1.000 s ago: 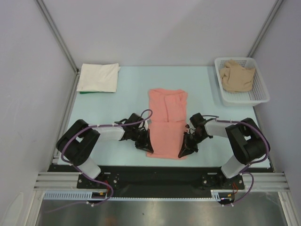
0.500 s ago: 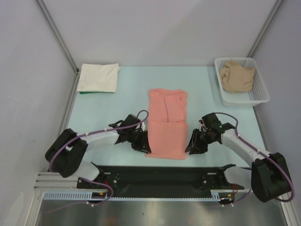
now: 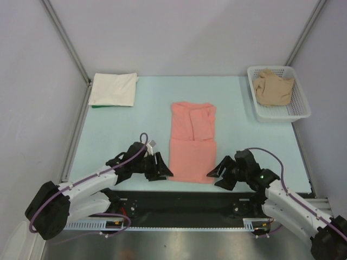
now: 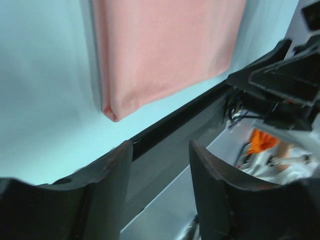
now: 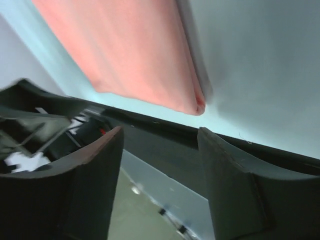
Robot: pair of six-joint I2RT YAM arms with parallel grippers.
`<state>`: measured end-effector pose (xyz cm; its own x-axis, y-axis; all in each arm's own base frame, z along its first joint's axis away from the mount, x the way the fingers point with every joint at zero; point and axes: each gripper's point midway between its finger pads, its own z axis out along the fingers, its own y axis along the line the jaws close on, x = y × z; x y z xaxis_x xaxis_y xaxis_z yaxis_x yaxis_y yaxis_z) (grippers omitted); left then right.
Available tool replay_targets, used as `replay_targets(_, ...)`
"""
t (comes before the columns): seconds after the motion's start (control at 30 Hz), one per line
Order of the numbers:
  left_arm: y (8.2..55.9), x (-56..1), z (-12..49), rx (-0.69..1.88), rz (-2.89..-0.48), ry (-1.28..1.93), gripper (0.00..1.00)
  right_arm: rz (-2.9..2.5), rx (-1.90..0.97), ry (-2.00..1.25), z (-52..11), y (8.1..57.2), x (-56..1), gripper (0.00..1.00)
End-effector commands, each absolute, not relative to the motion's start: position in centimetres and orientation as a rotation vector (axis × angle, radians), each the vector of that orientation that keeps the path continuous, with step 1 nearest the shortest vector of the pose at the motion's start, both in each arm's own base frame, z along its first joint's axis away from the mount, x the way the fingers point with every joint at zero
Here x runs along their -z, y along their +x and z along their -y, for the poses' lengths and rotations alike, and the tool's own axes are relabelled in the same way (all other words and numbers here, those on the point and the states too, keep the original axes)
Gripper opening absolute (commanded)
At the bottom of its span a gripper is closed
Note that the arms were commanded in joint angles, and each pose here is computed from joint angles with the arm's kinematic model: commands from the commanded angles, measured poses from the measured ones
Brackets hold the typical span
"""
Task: Fold and stack the t-shirts
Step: Fold the tshirt
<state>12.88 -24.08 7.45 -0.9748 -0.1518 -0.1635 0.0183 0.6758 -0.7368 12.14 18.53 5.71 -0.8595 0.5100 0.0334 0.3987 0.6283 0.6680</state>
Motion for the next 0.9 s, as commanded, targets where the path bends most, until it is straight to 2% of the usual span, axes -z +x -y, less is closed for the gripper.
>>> replay_targets(0.0,13.7,-9.0,25.9,1.406,-2.587,-0.392,0.56,-2.453,-1.157,1.071,-19.0,14.3,-6.0,0.65)
replay_targets(0.1,13.9,-8.4,25.8,1.462,-2.530,-0.491,0.59,-2.393,-1.166,1.155,-18.5,14.3,-5.5,0.56)
replay_targets(0.23,13.6,-6.9,24.8,1.480,-2.484,-0.645,0.58,-2.409,-1.092,1.197,-17.9,13.6,-4.9,0.50)
replay_targets(0.47,13.2,-4.4,23.1,1.436,-2.456,-0.838,0.52,-2.437,-1.036,1.247,-18.2,13.0,-3.5,0.49)
replay_targets(0.87,13.9,-3.4,23.4,1.315,-2.535,-0.816,0.50,-2.422,-1.003,1.303,-18.0,12.5,-2.7,0.50)
